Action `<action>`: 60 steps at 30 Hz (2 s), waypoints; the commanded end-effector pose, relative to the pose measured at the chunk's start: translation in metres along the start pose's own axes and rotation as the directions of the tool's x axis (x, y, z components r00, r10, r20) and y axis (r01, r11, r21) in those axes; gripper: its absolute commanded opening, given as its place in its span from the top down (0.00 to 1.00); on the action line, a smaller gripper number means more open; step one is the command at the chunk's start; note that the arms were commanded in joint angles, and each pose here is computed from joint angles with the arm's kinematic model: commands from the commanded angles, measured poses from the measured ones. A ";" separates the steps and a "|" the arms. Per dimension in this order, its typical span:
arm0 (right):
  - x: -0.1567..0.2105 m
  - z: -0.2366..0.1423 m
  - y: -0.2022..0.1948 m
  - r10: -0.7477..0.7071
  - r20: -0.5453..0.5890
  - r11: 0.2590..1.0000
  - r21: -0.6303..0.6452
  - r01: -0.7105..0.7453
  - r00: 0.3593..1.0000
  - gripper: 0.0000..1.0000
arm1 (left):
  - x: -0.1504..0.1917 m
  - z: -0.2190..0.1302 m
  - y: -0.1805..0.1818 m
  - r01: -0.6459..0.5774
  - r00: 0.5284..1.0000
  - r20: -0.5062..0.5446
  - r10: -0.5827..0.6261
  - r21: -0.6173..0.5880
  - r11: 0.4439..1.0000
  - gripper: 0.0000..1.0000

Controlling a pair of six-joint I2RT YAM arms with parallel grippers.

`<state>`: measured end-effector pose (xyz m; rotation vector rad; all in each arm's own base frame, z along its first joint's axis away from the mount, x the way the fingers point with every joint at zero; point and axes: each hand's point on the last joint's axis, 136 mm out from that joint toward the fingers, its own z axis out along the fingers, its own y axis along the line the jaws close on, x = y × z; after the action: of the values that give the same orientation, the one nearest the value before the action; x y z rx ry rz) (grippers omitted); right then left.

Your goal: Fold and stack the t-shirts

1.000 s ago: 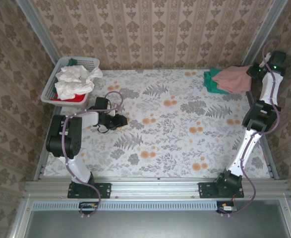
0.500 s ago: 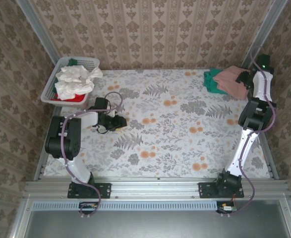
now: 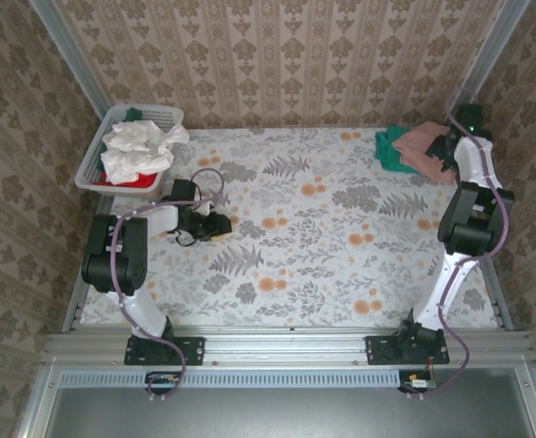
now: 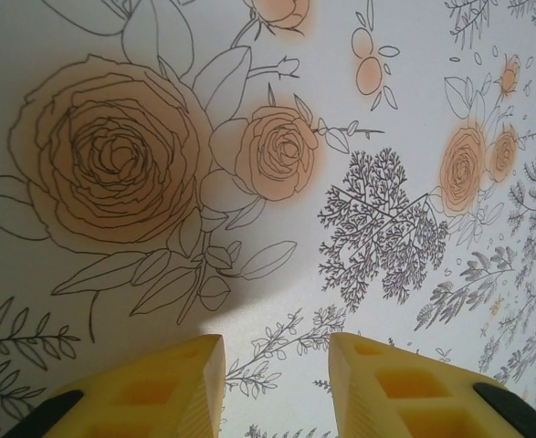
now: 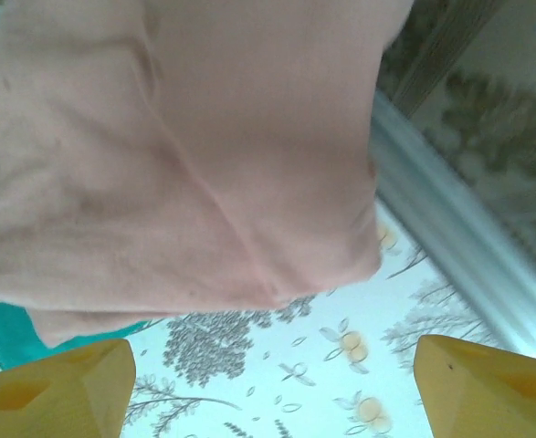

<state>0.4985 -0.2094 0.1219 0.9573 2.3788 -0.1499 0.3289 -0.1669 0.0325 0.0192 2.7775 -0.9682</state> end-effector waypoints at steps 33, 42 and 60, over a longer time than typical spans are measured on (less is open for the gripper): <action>0.007 0.088 0.105 -0.144 -0.076 0.989 -0.027 0.142 0.987 0.45 | -0.005 -0.015 0.005 -0.025 1.000 0.010 0.025 0.016 1.000 0.65; 0.004 0.062 0.109 -0.178 -0.087 0.982 -0.076 0.172 0.980 0.72 | -0.007 -0.018 0.006 -0.024 1.000 0.019 0.023 0.016 1.000 0.65; -0.046 -0.014 0.170 -0.244 0.167 0.908 -0.307 0.285 0.955 1.00 | -0.007 -0.022 0.003 -0.023 1.000 0.021 0.022 0.048 0.999 0.66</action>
<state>0.6247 -0.1278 0.1429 0.5847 2.3545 0.0514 0.3306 -0.1513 0.0351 0.0087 2.7656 -1.0040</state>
